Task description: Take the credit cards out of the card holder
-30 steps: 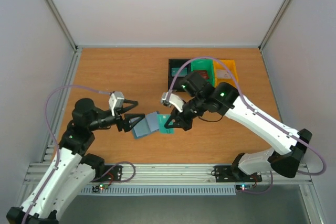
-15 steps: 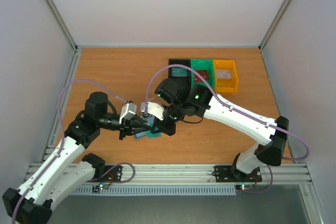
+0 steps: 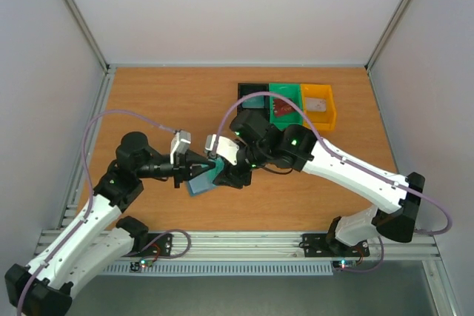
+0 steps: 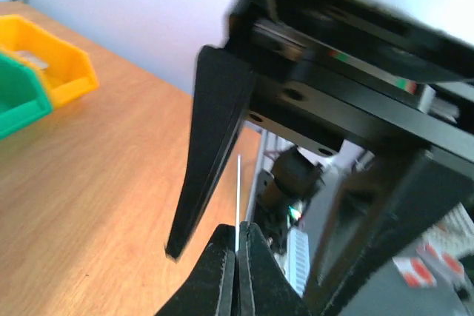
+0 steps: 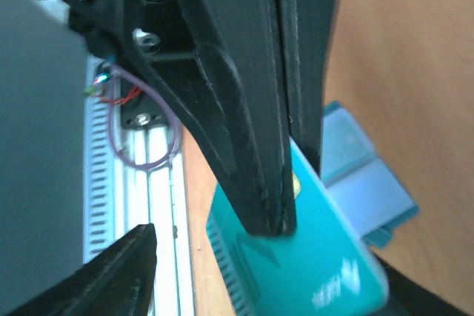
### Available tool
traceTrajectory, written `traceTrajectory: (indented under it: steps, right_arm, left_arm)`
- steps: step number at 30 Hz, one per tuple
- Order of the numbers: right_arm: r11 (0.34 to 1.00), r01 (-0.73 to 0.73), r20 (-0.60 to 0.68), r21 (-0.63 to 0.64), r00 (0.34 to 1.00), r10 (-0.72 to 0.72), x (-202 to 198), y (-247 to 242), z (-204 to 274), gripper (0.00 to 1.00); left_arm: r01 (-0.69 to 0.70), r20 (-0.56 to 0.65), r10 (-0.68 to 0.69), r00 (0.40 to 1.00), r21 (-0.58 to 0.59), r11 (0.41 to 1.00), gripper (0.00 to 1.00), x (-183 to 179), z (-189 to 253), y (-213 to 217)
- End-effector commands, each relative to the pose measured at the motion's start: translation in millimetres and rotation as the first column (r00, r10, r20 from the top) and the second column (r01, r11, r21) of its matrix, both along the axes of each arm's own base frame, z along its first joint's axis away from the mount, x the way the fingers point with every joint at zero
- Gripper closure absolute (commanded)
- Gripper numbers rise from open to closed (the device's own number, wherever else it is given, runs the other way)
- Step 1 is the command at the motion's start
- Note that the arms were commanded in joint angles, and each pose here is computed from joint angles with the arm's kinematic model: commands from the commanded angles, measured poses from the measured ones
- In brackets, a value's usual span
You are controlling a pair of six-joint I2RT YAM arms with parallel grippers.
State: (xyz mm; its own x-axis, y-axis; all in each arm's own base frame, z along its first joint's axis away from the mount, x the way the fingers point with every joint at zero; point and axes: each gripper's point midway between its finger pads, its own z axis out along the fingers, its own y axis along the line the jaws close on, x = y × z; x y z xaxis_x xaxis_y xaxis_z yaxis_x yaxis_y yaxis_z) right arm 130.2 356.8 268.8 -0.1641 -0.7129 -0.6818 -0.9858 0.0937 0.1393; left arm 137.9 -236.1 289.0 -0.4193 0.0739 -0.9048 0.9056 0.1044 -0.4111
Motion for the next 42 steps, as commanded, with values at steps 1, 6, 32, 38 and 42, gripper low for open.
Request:
traceTrajectory:
  steps: [1,6,32,38,42]
  right_arm:
    - [0.946,0.287,0.191,0.15,0.93,-0.313,71,-16,30,0.32]
    - [0.8,0.47,0.44,0.373,0.67,-0.598,132,-58,80,0.22]
    - [0.997,-0.062,0.816,-0.035,0.575,0.064,113,84,-31,0.49]
    - [0.997,-0.031,0.827,-0.067,0.558,0.073,122,86,-38,0.71]
    - [0.997,-0.015,0.829,-0.076,0.554,0.071,125,85,-36,0.97]
  left_arm:
    - [-0.311,-0.151,0.294,0.944,-0.106,0.944,1.0,57,20,8]
    - [-0.737,-0.609,0.6,0.519,0.037,0.675,1.0,127,-12,68]
    - [-0.803,-0.888,0.396,-0.235,0.406,0.436,1.0,122,-79,115]
    - [-0.8,-0.884,0.401,-0.24,0.414,0.434,1.0,121,-83,115]
    - [-0.798,-0.88,0.408,-0.242,0.42,0.433,1.0,121,-86,115]
